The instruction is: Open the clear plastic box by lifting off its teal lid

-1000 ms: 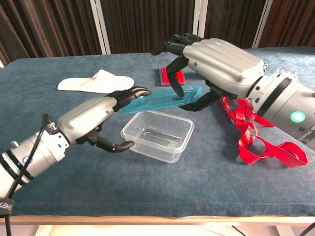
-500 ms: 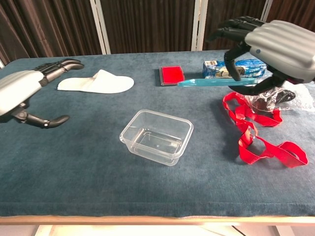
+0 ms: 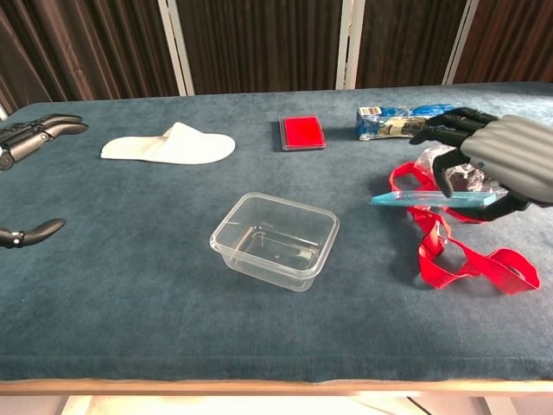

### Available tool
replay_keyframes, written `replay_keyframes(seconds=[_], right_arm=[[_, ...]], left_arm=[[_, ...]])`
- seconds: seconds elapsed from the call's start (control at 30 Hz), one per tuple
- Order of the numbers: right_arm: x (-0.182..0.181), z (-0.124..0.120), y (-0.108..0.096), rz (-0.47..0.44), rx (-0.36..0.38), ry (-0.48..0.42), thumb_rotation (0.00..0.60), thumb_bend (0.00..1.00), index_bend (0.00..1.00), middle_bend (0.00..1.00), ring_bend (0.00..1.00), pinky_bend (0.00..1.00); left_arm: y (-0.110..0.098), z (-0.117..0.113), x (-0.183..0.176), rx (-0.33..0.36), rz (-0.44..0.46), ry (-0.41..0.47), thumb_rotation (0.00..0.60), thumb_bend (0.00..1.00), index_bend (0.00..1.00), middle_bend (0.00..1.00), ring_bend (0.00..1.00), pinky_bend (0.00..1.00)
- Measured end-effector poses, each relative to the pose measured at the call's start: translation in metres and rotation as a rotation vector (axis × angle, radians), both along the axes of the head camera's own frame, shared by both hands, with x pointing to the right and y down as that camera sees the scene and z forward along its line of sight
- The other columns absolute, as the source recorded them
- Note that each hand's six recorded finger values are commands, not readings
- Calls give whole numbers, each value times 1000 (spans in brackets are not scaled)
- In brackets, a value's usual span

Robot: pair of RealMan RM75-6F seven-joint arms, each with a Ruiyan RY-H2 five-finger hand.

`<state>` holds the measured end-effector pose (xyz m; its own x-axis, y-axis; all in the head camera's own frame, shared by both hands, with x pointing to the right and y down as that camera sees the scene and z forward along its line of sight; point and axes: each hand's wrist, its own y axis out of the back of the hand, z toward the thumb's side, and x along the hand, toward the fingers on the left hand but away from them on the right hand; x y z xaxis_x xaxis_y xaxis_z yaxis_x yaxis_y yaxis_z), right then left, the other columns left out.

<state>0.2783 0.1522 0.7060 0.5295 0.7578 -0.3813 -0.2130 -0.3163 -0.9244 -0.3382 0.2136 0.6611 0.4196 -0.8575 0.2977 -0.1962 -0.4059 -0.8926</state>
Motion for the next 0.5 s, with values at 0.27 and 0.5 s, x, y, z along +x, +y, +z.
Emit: replay_keyframes(seconds=[0.27,0.5], right_arm=[[2,-6,8,1,-74,-10,600,191,0,44,0,0],[14,-29,19,-16,-169,32,600,114,0,0,0,0]], left_arm=[[7,-16,-17,22,-44,8,600,319,0,0,0,0],[19,-32,-41,2,-82,-33,600,317,0,0,0,0]])
